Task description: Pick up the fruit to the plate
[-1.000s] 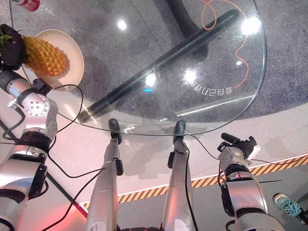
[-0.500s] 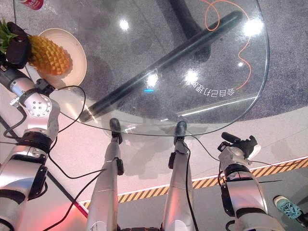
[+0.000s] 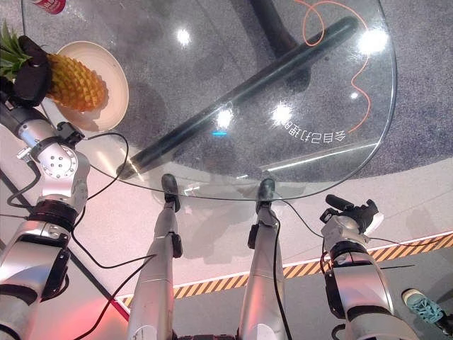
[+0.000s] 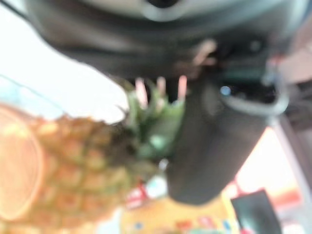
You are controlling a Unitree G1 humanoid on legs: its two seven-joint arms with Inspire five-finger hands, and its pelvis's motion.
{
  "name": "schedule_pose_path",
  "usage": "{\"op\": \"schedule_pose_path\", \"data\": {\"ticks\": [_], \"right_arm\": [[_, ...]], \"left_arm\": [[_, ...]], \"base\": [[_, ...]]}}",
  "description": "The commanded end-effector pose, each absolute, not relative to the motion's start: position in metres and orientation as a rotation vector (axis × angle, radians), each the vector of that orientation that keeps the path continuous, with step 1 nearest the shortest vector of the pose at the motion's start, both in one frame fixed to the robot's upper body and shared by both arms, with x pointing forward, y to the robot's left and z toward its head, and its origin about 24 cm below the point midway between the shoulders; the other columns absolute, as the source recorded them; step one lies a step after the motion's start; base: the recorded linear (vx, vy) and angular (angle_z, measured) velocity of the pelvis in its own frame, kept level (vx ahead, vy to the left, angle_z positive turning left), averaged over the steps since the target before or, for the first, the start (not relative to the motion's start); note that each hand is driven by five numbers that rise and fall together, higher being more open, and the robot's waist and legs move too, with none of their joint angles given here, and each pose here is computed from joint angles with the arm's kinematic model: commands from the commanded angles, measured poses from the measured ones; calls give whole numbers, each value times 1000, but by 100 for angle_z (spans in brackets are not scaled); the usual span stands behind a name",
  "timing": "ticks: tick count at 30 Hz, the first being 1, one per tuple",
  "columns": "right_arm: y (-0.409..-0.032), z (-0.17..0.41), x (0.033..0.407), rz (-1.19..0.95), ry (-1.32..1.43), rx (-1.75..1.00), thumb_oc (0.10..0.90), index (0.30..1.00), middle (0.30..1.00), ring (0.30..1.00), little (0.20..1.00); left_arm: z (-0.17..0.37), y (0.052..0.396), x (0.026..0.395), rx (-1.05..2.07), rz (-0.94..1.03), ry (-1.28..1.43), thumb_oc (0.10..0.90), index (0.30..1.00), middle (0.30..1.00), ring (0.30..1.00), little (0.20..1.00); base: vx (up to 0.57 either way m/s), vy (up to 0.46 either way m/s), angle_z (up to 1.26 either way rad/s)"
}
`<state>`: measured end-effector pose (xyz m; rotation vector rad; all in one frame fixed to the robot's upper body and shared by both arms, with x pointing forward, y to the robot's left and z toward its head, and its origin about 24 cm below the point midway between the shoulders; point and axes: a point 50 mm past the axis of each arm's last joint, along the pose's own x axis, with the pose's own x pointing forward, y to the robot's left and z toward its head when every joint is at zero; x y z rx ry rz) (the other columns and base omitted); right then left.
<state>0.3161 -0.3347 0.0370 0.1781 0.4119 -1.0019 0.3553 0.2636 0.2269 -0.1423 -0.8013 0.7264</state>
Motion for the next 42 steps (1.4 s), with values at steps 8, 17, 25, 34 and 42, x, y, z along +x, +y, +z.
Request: {"op": "schedule_pose_path", "data": {"ticks": [8,17,25,34,42], "right_arm": [[-354,23,290,-1125,459,99,800,900,900,900,900],[-355,22,289,-1130,458,105,800,900,900,900,900],[-356,22,288,-1134,457,112,800,900,900,900,900],[-358,23,288,-1140,457,114,800,900,900,900,900],[-359,22,286,-1146,457,114,800,900,900,900,900]], "left_arm": [[247,262,348,-218,701,-937,800,900,900,900,900],[233,260,348,-207,668,-898,800,900,900,900,900],[221,257,348,-199,643,-866,800,900,900,900,900],[215,255,347,-193,615,-856,800,900,900,900,900],[210,253,344,-195,589,-855,800,900,900,900,900]], "base": [[0,0,0],[0,0,0],[0,0,0],[0,0,0],[0,0,0]]}}
